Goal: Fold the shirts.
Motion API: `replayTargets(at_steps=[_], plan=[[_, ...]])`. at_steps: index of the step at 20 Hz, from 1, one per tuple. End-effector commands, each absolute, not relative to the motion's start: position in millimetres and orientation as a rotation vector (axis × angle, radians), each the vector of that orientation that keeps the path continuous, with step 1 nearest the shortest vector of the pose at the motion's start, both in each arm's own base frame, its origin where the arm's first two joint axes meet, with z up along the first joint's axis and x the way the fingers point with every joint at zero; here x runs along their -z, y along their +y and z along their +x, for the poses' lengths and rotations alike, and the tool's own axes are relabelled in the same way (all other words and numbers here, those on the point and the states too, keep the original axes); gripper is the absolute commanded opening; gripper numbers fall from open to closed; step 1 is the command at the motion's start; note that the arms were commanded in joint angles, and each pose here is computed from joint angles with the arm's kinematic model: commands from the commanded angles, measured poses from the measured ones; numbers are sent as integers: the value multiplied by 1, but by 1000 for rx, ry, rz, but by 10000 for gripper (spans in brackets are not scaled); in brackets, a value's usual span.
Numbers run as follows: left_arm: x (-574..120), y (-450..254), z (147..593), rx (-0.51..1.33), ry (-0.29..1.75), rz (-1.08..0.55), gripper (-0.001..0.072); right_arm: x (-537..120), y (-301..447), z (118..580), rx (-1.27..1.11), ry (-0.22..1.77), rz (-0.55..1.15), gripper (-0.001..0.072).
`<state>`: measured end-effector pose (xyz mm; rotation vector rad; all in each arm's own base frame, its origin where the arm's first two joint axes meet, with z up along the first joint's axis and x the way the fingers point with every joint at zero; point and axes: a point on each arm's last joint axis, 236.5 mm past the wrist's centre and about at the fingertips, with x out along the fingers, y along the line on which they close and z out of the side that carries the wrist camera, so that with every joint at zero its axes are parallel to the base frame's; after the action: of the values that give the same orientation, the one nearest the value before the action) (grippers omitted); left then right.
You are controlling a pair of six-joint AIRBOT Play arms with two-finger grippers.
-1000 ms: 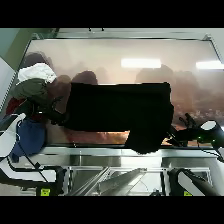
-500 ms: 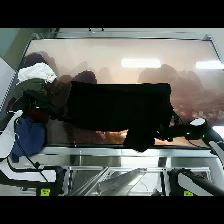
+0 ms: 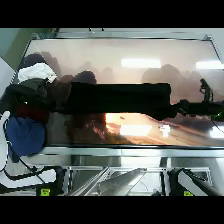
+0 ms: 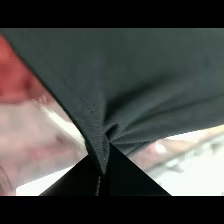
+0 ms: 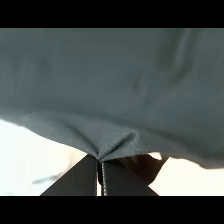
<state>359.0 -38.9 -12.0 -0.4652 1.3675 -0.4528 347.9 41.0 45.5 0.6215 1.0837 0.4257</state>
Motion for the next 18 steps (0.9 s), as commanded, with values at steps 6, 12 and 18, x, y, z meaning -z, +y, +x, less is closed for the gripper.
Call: replayTargets(at_steps=[6, 12, 18], plan=[[6, -57, 481, 421, 1251, -247, 13, -26, 47, 487, -354, 879, 401, 16], [66, -68, 525, 415, 1313, -139, 13, 69, 48, 506, -335, 1039, 300, 17], [68, -69, 545, 429, 1308, -136, 17, 82, 34, 511, -309, 1048, 233, 157]])
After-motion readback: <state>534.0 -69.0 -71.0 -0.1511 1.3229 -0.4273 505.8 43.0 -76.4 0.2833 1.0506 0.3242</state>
